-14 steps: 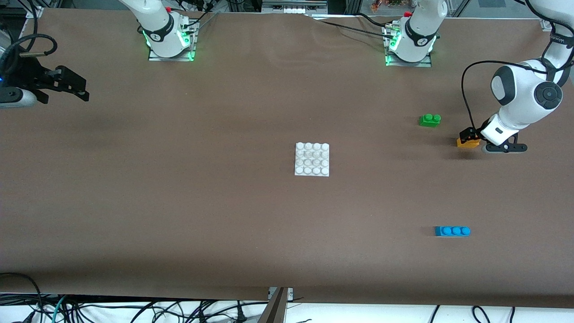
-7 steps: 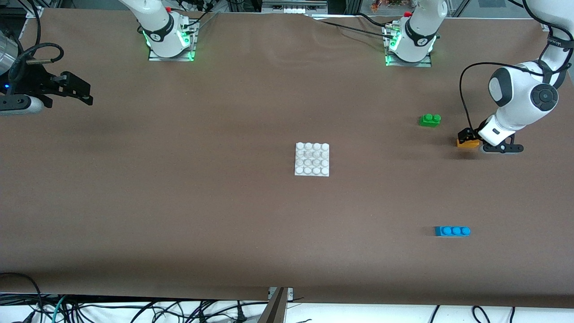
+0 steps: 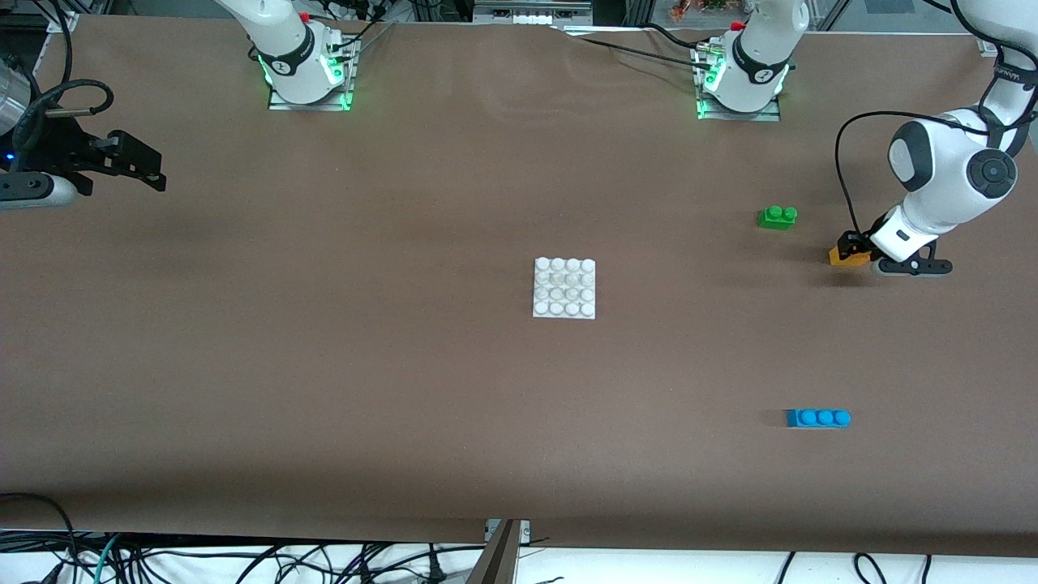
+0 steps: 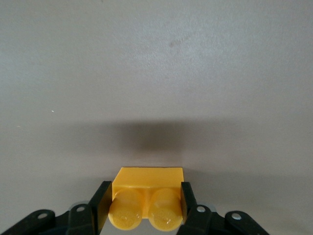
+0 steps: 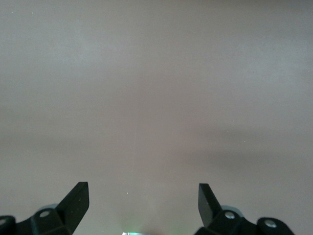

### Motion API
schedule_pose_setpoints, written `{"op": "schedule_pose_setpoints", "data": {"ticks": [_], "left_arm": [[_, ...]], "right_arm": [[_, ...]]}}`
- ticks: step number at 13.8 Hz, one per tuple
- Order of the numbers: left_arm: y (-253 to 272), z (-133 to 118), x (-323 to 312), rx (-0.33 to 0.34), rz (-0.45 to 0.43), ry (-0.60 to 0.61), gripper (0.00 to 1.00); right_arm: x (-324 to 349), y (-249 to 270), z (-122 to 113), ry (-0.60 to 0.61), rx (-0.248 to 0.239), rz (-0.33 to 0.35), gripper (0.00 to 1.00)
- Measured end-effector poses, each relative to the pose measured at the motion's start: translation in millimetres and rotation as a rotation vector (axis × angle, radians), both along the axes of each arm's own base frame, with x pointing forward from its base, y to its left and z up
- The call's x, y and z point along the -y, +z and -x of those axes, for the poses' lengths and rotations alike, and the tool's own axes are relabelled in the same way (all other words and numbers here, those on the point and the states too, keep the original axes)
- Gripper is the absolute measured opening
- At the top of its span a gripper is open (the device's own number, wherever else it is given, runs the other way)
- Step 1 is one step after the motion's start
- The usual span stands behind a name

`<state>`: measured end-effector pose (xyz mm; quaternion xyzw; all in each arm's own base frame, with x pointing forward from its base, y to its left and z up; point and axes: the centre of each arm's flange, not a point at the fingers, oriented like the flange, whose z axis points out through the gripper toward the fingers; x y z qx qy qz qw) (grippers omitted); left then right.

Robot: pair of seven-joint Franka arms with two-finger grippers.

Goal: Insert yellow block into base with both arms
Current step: 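Lift the yellow block and carry it over the white base plate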

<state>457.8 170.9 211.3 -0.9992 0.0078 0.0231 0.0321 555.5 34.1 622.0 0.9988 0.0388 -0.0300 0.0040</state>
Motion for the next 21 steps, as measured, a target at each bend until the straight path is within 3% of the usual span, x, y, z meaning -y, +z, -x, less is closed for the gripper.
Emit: {"op": "schedule_pose_setpoints", "data": {"ticks": [3,9,14,21], "left_arm": [[26,-13,4,0.005,-0.008,-0.013,0.61],[143,-81,46,-0.079,-0.021,-0.072,0.61],[185,-117,212,-0.031,0.001,0.007,0.61],[140,-142,435,-0.082,0.148,0.079,0.61]], "right_arm": [[0,0,0,-0.001,0.0,0.0,0.99],[-2,0,0,0.004,0.001,0.0,0.99],[-5,1,0,0.01,0.002,0.0,0.99],[-6,1,1,0.011,0.003,0.0,0.99]]}}
